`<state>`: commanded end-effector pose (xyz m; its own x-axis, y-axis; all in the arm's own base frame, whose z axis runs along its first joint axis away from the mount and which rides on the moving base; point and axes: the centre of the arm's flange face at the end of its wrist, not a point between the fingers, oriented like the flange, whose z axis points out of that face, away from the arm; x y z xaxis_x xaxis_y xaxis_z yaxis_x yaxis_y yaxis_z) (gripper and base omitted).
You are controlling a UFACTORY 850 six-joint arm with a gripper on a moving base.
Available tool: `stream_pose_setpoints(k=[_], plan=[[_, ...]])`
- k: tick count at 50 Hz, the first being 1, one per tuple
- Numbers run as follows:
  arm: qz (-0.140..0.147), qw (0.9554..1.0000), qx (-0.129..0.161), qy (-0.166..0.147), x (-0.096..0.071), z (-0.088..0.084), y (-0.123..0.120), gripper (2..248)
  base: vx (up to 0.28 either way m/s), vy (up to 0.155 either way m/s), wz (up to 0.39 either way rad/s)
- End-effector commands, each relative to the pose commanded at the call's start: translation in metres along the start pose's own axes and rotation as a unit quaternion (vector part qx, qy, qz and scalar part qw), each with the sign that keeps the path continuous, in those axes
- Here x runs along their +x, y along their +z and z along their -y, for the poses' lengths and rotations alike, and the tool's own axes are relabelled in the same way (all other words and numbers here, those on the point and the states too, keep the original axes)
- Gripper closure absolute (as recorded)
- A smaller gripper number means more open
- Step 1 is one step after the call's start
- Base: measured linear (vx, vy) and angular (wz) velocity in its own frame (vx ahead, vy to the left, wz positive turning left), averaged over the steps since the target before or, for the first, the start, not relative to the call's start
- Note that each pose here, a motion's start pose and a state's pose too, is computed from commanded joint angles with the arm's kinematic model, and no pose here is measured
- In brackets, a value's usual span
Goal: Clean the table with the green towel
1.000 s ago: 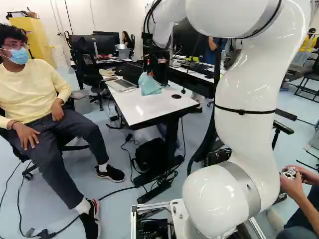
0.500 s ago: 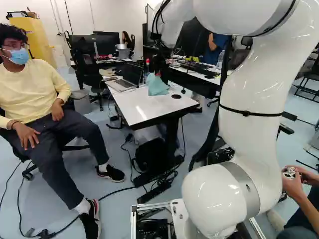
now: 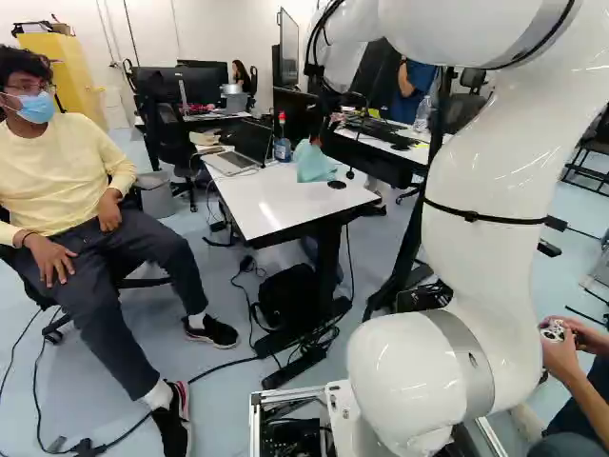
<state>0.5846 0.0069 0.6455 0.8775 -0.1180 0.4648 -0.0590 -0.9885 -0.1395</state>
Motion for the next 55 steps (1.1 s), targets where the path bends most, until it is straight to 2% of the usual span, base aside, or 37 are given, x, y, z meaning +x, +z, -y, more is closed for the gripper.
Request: stream_pose_setpoints(k=[34, 55], plan=[[-0.008, 0.9986, -0.025, 0.046, 0.007, -0.062, -0.006, 206, 0.000, 0.000, 0.000], [-0.008, 0.9972, -0.034, 0.066, 0.031, -0.091, 0.005, 206, 0.000, 0.000, 0.000]])
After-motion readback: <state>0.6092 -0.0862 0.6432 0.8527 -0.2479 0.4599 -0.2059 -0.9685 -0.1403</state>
